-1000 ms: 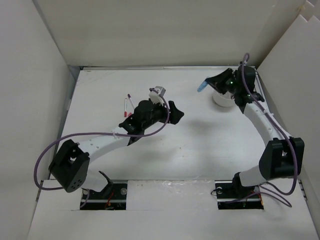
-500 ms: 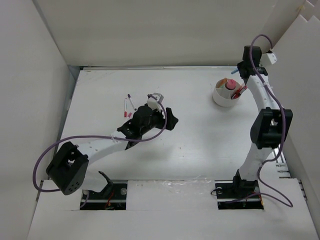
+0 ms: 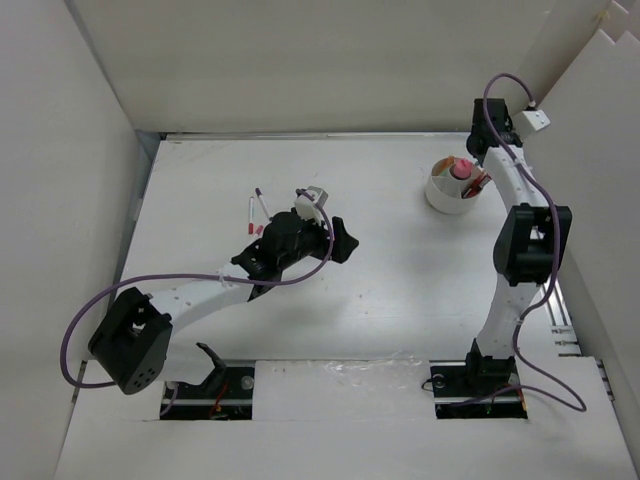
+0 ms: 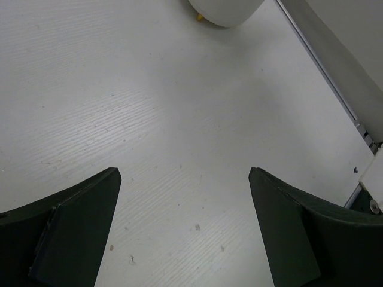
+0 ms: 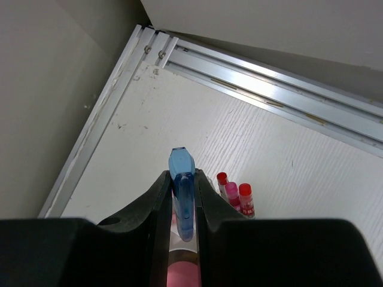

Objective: Sort the stationery into containers
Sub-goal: Place the stationery in the storage box, then pick up the pen from the center of the board.

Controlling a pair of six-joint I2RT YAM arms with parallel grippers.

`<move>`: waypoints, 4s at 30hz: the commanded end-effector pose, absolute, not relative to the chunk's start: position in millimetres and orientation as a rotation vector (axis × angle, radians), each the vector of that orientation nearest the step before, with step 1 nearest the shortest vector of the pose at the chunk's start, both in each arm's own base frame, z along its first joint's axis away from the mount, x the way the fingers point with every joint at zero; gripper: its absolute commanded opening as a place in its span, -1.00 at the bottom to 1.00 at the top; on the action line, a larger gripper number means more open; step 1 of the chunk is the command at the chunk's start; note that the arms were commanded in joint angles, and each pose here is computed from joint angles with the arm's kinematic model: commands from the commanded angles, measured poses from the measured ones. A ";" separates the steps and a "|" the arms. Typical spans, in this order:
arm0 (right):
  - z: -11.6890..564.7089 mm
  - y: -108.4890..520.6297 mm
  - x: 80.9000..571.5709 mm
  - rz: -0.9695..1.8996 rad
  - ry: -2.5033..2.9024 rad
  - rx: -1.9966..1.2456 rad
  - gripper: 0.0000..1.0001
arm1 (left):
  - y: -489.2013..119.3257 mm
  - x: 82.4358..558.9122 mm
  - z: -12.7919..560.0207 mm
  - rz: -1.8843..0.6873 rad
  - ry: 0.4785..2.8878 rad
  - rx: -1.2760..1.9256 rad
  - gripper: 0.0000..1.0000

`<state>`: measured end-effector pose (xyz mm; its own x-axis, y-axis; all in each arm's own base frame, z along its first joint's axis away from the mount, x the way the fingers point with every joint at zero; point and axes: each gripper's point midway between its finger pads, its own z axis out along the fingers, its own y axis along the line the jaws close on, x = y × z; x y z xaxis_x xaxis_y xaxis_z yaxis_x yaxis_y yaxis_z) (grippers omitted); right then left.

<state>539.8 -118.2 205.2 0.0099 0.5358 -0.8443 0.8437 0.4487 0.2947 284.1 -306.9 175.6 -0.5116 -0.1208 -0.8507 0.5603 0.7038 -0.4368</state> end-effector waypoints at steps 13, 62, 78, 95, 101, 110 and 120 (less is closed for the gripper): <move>198.2 -94.7 555.5 -0.547 1.650 1.113 -0.98 | -309.3 280.1 197.8 -0.924 1.866 0.352 0.73; 232.0 141.1 345.6 0.658 1.887 0.735 -0.81 | -200.5 394.9 86.4 -0.080 2.253 -0.065 0.56; 233.6 163.9 323.1 0.819 1.900 0.624 -0.72 | -180.3 427.7 62.5 0.014 2.338 -0.005 0.61; 234.7 168.8 323.1 0.799 1.893 0.620 -0.72 | -197.1 406.3 28.7 -0.084 2.446 0.081 0.13; 228.4 168.3 325.8 0.779 1.906 0.629 -0.43 | -221.8 380.0 25.7 -0.190 2.451 0.143 -0.26; 214.7 176.1 332.5 0.770 1.959 0.624 -0.14 | -235.2 354.7 29.9 -0.369 2.462 0.191 -0.08; 209.5 188.5 338.5 0.783 1.984 0.633 -0.14 | -220.5 356.7 16.7 -0.267 2.468 0.159 -0.55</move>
<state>327.2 176.0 180.1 -0.5127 0.6650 -0.5431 0.1897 0.7046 0.6837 366.7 -231.9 25.9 -0.7636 0.0413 -0.6443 0.2051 0.9618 -0.1815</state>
